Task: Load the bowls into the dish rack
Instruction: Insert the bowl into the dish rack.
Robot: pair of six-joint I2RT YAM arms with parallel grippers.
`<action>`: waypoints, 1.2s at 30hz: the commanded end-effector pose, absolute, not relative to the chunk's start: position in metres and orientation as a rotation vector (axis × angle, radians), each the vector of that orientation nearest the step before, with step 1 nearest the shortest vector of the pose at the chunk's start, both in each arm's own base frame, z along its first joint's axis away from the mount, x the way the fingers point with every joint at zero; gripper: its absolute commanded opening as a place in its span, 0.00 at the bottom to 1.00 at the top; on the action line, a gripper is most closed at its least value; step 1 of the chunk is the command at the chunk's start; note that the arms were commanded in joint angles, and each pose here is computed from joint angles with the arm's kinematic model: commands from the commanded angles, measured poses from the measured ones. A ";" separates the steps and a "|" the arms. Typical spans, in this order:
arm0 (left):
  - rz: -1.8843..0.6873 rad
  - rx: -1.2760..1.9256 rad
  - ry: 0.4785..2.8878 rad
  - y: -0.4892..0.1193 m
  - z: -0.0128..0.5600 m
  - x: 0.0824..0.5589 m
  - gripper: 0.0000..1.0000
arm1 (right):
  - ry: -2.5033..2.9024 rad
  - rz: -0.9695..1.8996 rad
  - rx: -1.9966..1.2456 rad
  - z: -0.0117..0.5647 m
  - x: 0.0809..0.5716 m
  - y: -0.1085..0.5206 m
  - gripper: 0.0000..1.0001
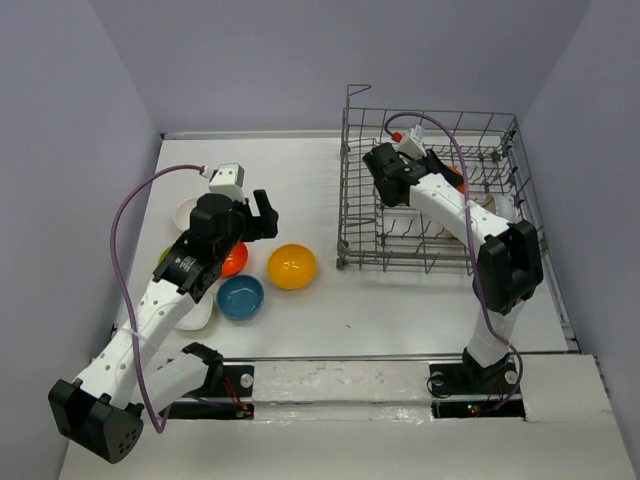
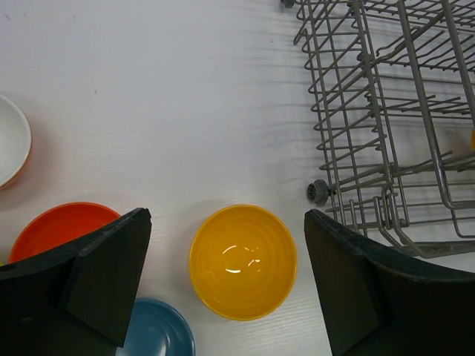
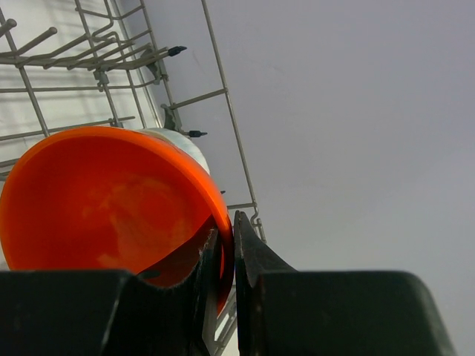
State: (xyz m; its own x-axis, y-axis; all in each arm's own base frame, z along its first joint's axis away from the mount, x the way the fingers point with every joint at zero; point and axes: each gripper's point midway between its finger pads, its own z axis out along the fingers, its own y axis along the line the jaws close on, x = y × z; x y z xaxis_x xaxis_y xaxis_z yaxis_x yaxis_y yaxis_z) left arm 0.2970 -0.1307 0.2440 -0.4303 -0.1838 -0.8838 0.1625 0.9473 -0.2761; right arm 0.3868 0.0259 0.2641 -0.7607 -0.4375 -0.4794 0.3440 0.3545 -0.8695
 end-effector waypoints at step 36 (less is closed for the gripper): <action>-0.427 0.028 1.965 -0.139 0.242 0.297 0.93 | 1.859 -1.644 -0.065 0.253 0.392 0.018 0.05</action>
